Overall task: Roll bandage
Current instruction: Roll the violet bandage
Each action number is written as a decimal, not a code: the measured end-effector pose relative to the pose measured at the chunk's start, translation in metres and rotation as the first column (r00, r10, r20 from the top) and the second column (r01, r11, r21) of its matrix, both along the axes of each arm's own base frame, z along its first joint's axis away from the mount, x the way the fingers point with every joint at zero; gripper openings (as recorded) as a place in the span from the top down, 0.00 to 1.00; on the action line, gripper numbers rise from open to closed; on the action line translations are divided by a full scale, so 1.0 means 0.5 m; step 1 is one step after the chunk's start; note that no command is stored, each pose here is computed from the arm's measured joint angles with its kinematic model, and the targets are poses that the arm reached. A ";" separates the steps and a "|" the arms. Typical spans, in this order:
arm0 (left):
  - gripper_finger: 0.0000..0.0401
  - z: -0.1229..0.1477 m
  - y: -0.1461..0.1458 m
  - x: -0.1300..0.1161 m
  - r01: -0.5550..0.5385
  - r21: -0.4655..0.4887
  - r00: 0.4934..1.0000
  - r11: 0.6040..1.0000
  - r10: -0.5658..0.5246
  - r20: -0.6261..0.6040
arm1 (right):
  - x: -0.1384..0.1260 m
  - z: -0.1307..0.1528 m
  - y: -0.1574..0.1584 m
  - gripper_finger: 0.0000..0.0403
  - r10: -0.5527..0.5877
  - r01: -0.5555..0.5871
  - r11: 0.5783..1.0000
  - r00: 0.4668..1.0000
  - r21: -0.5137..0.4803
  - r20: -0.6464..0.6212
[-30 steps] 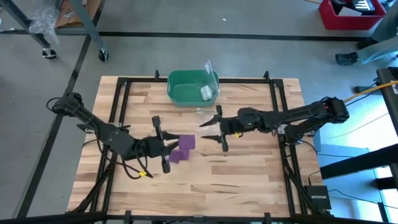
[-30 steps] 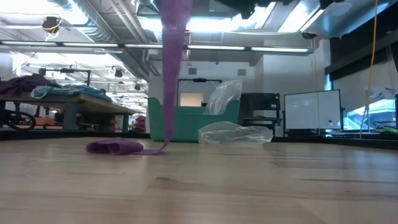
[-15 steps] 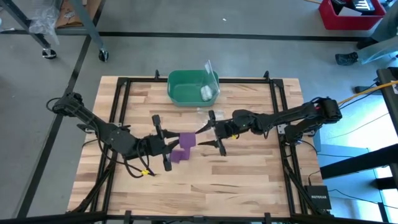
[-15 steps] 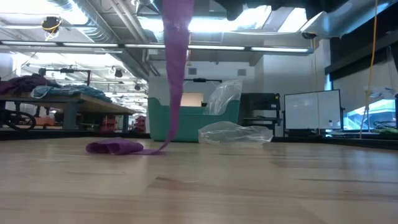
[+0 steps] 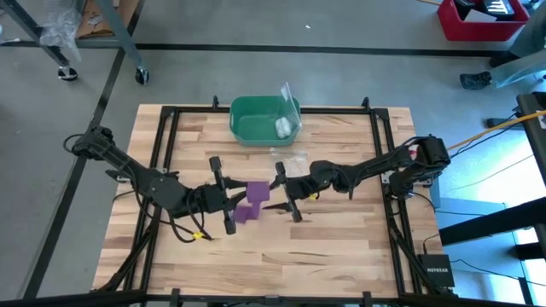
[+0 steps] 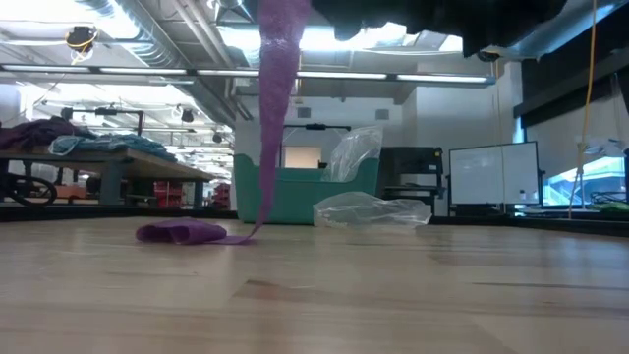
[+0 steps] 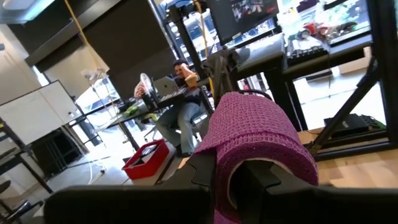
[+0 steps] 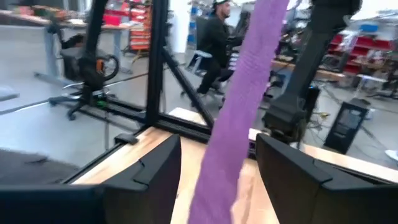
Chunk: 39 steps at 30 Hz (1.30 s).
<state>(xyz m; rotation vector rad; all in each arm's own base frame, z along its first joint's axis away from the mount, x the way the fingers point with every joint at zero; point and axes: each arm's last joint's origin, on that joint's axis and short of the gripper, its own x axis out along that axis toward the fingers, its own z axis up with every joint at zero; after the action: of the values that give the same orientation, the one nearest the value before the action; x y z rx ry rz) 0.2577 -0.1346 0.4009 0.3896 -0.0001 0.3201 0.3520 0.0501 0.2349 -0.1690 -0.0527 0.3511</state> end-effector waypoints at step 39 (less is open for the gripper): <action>0.98 0.001 0.043 0.011 -0.244 0.258 0.963 0.935 0.265 -0.052 | -0.070 0.048 0.170 0.99 0.002 0.044 0.956 0.988 -0.291 0.155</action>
<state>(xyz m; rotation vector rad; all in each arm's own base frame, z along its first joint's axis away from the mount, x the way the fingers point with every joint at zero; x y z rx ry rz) 0.2634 -0.1133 0.4011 0.6557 0.0961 0.5631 0.3172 0.1351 0.2587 -0.4921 -0.1512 0.3227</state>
